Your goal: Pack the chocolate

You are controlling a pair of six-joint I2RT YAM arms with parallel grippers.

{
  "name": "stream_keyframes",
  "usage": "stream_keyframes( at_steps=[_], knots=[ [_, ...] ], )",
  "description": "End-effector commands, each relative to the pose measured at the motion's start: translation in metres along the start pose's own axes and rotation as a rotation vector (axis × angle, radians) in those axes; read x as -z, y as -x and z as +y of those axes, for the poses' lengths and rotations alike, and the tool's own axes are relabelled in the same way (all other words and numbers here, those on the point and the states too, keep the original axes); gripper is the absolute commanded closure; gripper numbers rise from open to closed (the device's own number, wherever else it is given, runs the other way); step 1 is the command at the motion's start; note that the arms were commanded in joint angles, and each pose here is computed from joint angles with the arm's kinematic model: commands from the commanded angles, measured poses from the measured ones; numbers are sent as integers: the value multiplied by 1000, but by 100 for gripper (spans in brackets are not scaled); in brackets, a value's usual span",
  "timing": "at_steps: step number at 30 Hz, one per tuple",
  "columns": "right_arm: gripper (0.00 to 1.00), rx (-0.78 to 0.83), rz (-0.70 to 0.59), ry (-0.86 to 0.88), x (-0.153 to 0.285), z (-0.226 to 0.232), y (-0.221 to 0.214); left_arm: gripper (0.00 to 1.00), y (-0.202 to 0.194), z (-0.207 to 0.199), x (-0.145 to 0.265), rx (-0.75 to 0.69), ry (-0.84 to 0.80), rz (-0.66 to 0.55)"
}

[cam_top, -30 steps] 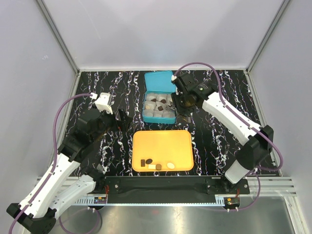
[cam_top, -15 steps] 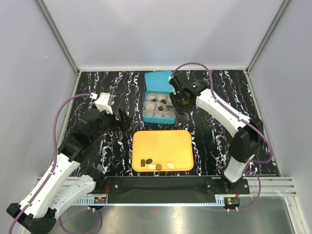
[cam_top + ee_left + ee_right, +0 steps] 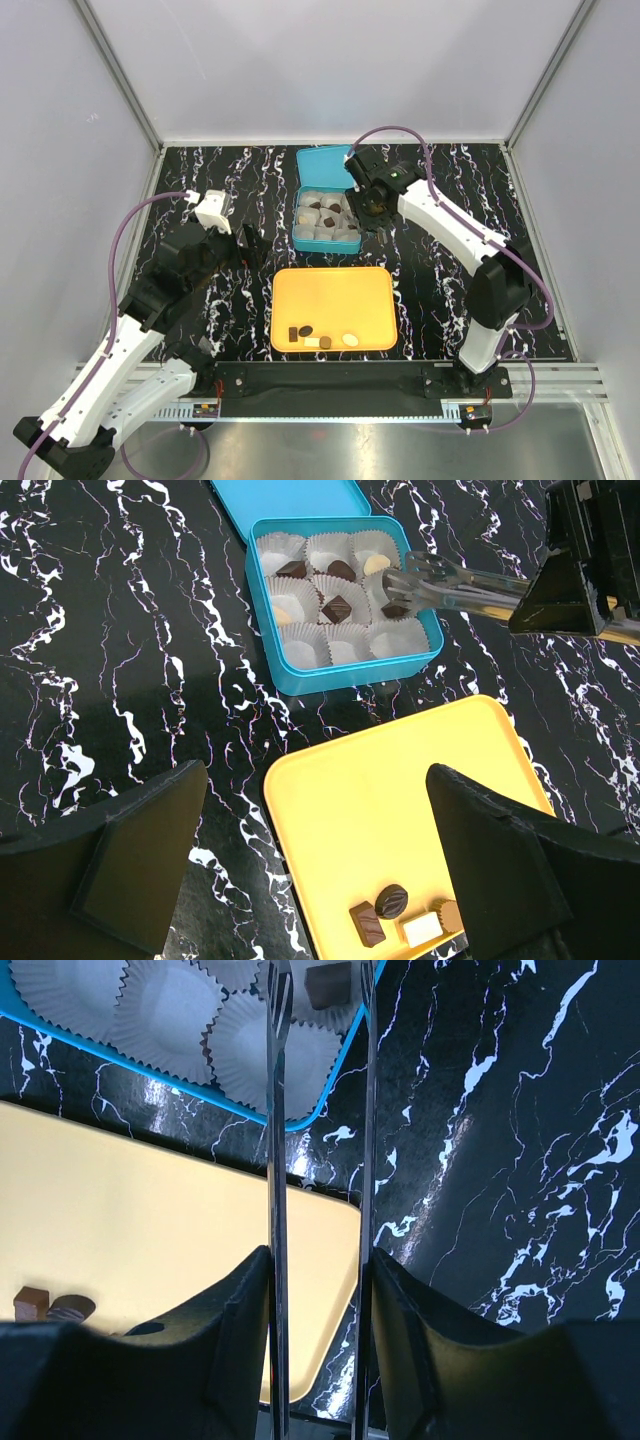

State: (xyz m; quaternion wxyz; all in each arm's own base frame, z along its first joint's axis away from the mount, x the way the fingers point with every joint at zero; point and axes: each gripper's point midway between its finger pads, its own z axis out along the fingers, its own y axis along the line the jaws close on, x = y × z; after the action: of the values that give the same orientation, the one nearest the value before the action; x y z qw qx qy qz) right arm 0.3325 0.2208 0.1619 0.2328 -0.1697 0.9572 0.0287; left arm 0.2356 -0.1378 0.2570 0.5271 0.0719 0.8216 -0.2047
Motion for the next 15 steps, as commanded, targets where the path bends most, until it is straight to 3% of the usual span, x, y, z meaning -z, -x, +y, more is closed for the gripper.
stream_keyframes(
  at_steps=[1, 8, 15],
  knots=[
    [51, -5, -89, -22, 10, -6, 26, 1, 9, -1, 0, -11, -7, -45],
    [51, -9, -103, -15, 26, -7, 31, 1, 10, -1, 0, -11, -8, -45],
    [53, -11, -146, 132, 67, 17, 16, 1, 11, 0, 1, -10, -3, -52]
  ],
)
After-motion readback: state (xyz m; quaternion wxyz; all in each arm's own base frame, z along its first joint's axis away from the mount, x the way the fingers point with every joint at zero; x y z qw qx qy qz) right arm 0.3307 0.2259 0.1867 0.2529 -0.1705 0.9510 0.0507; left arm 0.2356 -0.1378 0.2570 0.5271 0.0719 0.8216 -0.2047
